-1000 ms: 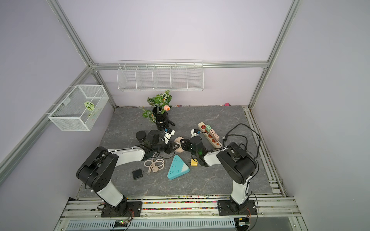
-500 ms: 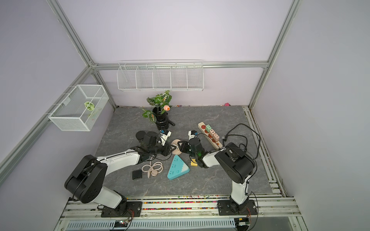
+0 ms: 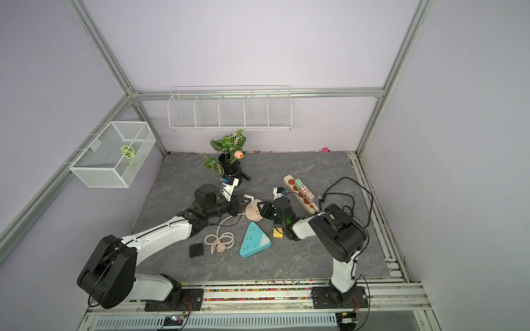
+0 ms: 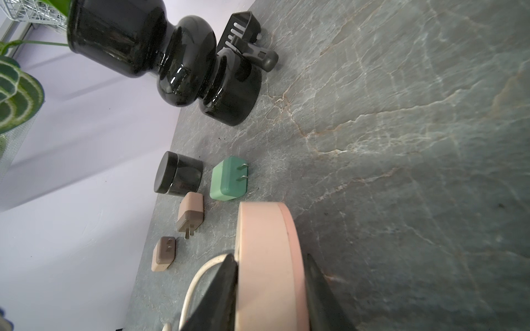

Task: Pull the plug off the socket
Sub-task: Place the plug at the center of the board.

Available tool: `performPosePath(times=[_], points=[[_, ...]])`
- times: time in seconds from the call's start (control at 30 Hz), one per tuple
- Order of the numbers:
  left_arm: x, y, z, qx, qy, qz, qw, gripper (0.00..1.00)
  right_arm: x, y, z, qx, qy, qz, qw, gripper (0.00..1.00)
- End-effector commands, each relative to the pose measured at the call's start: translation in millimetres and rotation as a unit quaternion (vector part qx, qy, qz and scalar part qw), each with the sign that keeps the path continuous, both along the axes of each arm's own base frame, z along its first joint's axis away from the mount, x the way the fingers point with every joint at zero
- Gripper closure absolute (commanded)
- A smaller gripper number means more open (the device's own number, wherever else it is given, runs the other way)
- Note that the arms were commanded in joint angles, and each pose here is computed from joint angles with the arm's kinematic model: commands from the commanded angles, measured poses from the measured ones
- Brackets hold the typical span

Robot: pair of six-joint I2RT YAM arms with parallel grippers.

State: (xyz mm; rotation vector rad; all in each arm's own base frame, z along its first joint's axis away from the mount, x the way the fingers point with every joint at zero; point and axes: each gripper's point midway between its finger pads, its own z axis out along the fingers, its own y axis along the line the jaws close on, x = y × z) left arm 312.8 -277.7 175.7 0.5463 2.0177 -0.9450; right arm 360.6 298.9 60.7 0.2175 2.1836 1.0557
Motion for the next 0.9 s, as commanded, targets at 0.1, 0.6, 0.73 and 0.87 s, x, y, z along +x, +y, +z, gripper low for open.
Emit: performPosePath(times=[0.1, 0.6, 0.73, 0.87], points=[[9.6, 27.1, 22.2, 0.017, -0.018, 0.081, 0.996, 1.0, -17.4, -26.3, -63.1, -0.08, 0.084, -0.006, 0.993, 0.75], [38.1, 206.0, 10.3, -0.051, 0.093, 0.417, 0.902, 1.0, 1.1, -53.0, 27.2, -0.178, 0.044, -0.05, 0.982, 0.35], [49.9, 261.9, -5.9, -0.116, 0.122, 0.469, 0.867, 1.0, -12.2, -59.4, 51.3, -0.219, 0.023, -0.029, 0.975, 0.22], [71.6, 295.5, -27.5, -0.137, 0.154, 0.494, 0.845, 1.0, -29.5, -58.0, 76.6, -0.237, -0.022, -0.012, 0.971, 0.14]])
